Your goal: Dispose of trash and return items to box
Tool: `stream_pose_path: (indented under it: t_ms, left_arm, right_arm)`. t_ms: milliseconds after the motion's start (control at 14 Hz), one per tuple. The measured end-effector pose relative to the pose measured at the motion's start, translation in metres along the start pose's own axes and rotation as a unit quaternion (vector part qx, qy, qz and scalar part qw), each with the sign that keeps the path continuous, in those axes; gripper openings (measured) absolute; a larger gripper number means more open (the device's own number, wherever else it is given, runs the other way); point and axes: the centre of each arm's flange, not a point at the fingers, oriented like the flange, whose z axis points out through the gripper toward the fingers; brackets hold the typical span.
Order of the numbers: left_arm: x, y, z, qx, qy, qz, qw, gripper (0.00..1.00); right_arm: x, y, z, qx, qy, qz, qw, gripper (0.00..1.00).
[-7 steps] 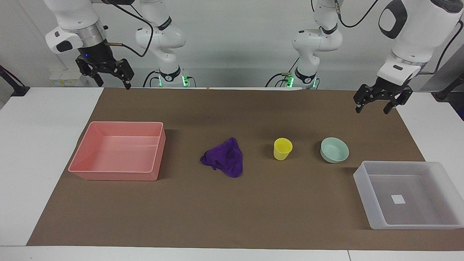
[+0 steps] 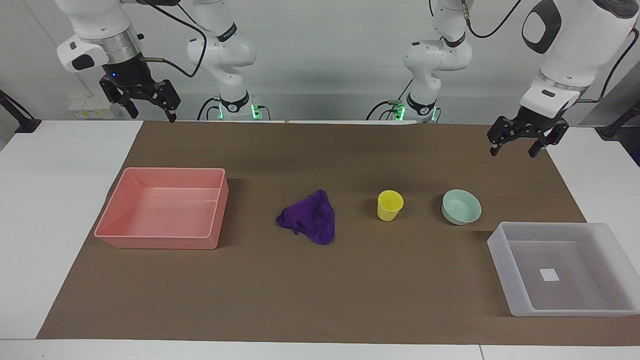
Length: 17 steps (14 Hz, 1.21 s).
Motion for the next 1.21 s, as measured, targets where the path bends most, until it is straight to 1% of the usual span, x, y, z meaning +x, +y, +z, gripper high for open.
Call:
stream_pose_path:
  t_ms: [500, 786, 1000, 1214]
  left_arm:
    - [-0.001, -0.001, 0.004, 0.0, -0.006, -0.001, 1.0, 1.0]
    - [-0.001, -0.002, 0.016, 0.0, 0.0, -0.002, 1.0, 1.0]
    - [-0.003, -0.003, 0.045, 0.0, 0.001, -0.003, 1.0, 1.0]
    - [-0.008, -0.015, 0.095, 0.002, 0.008, -0.013, 1.0, 1.0]
  right_arm:
    - [0.0, -0.003, 0.003, 0.0, -0.003, -0.006, 1.0, 1.0]
    - [0.002, -0.004, 0.005, 0.0, 0.003, -0.011, 1.0, 1.0]
    - [0.001, -0.004, 0.005, 0.0, 0.002, -0.012, 1.0, 1.0]
    - [0.001, -0.004, 0.005, 0.0, 0.002, -0.012, 1.0, 1.0]
